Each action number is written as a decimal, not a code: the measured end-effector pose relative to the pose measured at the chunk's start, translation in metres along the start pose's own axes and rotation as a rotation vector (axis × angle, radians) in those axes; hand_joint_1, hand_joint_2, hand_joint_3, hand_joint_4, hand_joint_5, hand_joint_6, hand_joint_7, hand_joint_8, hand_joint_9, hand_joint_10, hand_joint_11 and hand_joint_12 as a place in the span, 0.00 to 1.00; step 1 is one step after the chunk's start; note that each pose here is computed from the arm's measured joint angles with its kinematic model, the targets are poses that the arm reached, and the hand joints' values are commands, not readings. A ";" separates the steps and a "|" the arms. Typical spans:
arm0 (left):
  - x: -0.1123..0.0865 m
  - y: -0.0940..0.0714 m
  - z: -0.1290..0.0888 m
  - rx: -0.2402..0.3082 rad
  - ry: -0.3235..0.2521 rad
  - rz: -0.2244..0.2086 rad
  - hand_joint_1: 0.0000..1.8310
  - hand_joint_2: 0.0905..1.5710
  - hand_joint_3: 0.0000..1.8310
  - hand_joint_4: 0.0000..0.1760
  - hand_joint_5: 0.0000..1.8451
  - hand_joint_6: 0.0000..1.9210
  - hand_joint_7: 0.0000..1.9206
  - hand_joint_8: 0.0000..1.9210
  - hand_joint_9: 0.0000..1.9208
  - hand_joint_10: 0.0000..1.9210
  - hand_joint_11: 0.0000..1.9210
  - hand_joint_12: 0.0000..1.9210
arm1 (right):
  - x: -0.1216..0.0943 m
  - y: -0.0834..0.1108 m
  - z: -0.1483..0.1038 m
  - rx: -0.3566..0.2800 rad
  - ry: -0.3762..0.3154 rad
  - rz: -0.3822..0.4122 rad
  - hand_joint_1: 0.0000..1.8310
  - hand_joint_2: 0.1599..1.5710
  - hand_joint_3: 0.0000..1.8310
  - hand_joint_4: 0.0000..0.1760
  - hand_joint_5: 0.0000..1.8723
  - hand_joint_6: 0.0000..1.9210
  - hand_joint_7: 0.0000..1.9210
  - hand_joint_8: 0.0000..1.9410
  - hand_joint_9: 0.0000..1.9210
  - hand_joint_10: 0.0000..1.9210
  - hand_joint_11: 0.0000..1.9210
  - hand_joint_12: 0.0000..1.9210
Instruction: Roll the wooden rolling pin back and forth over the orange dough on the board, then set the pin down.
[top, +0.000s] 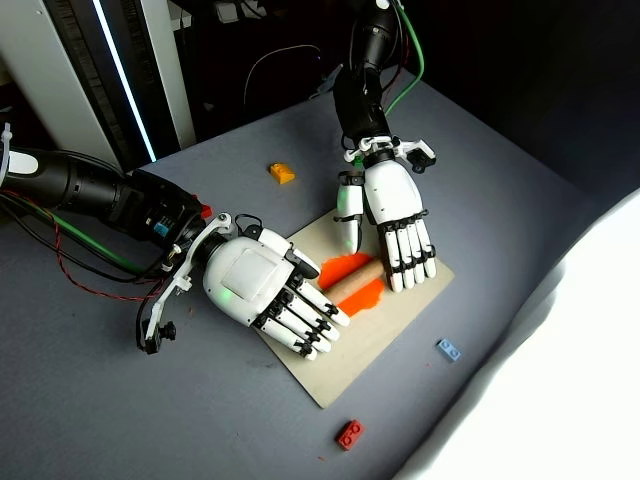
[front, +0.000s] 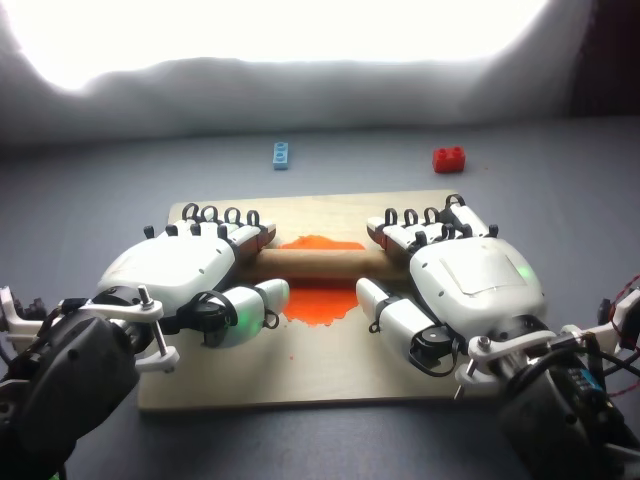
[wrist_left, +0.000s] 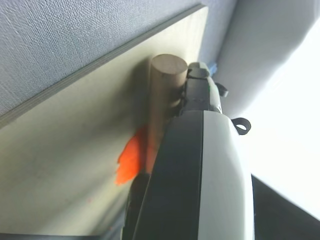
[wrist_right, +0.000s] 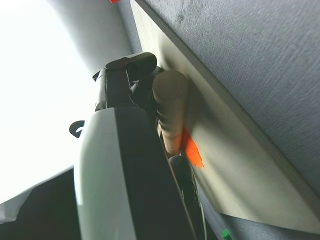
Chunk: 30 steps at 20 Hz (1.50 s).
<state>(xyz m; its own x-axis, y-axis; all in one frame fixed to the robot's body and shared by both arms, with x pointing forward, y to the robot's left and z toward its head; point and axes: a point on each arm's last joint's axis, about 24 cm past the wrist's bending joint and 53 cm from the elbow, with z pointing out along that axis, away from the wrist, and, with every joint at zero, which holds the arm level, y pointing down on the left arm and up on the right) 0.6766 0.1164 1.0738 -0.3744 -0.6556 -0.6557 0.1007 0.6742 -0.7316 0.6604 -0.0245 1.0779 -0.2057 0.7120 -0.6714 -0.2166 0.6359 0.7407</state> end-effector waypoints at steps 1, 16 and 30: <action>0.001 0.001 -0.001 -0.001 0.003 0.001 0.00 0.99 0.00 0.00 0.08 0.00 0.09 0.00 0.07 0.00 0.00 0.00 | 0.000 0.000 0.000 0.000 0.000 0.000 0.00 1.00 0.00 0.00 0.20 0.01 0.24 0.01 0.25 0.00 0.00 0.53; 0.008 0.002 -0.017 0.002 -0.025 -0.022 0.00 0.99 0.00 0.00 0.08 0.00 0.08 0.00 0.07 0.00 0.00 0.00 | 0.000 0.004 -0.006 -0.004 0.020 0.007 0.00 1.00 0.00 0.00 0.21 0.01 0.24 0.00 0.25 0.00 0.00 0.55; 0.013 0.008 -0.035 0.012 -0.063 -0.047 0.00 0.99 0.00 0.00 0.09 0.00 0.10 0.00 0.08 0.00 0.00 0.00 | 0.004 0.006 -0.017 -0.009 0.046 0.006 0.00 1.00 0.00 0.00 0.21 0.00 0.23 0.00 0.25 0.00 0.00 0.54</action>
<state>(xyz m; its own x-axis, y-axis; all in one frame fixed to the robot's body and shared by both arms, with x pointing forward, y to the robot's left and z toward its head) 0.6401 0.1255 1.0663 -0.3203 -0.7066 -0.6310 0.0958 0.6385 -0.7636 0.6422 -0.0228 1.0794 -0.2505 0.7010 -0.6677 -0.2242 0.6289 0.7444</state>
